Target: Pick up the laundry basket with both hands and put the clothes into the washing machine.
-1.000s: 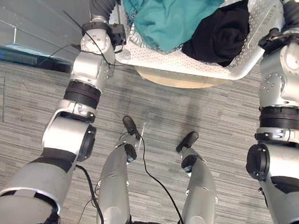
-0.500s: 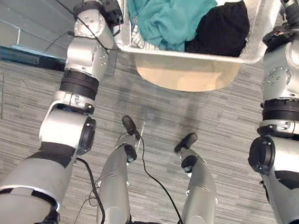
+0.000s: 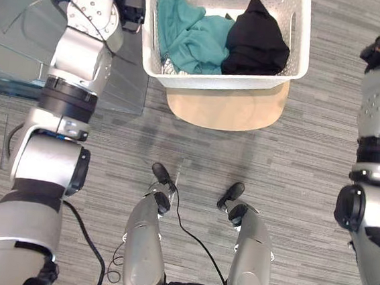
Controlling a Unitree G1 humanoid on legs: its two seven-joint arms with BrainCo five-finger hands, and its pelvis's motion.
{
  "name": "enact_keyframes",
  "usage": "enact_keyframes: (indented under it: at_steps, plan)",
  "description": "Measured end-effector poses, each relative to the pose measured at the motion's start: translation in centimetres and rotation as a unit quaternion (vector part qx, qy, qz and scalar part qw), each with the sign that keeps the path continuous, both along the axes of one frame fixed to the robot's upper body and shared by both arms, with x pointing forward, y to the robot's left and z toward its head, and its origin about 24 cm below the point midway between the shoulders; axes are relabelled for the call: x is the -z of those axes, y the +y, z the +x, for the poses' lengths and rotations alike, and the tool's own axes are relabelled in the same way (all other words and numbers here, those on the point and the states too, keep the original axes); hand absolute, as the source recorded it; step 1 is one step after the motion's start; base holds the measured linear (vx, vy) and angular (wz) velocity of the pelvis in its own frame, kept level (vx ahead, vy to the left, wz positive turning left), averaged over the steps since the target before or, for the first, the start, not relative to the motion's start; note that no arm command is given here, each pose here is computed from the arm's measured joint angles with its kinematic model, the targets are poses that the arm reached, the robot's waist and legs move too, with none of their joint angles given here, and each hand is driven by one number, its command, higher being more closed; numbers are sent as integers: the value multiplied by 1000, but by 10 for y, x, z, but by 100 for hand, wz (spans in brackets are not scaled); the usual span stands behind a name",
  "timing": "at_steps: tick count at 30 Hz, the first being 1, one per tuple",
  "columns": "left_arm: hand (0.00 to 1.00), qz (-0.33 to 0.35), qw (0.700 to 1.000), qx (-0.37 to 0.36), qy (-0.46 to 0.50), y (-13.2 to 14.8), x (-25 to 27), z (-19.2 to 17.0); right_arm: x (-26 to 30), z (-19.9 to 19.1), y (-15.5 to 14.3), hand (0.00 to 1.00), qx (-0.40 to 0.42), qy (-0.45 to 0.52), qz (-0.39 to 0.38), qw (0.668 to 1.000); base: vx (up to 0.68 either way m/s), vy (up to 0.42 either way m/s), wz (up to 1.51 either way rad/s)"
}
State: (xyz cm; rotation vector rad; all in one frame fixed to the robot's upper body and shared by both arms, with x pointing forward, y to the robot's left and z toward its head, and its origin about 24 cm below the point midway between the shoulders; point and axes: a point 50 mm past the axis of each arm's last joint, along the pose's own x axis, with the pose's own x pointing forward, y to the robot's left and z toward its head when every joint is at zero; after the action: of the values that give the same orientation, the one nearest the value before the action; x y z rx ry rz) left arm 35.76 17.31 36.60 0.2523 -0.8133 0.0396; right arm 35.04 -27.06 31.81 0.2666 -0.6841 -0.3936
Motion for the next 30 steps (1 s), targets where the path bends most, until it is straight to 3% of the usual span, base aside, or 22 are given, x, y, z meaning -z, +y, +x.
enact_keyframes:
  at_steps: [2,5,10,12,16,19,20,22,26,30]
  plan:
    - [0,-15,1000,9,-11,8,20,-12,22,-19,-8,0,14,-11,-14,1000,142,-98,11]
    - [0,-85,996,-17,25,42,85,-28,77,-50,-19,0,44,19,-24,999,123,-105,17]
    - [0,-181,957,-90,207,72,239,-78,220,-103,-9,0,54,204,22,977,113,-229,27]
    - [0,-224,923,-93,299,64,299,-108,275,-126,-8,0,62,308,41,948,55,-241,32]
    - [0,-286,836,-83,460,37,387,-156,375,-196,-2,0,87,512,113,847,48,-87,20]
    - [0,-292,782,-96,542,32,428,-184,433,-250,31,0,30,637,152,756,-9,-37,12]
    - [0,-291,774,-100,553,33,433,-188,441,-256,39,0,17,652,159,741,57,6,-28]
    - [0,-276,726,-102,622,19,463,-206,463,-283,47,0,-7,709,173,683,55,72,-13]
    - [0,-237,700,-102,666,8,479,-212,475,-303,49,0,-6,739,199,644,-79,127,27]
    - [0,-191,670,-126,707,13,494,-216,475,-285,45,0,-7,741,193,644,-226,209,-9]
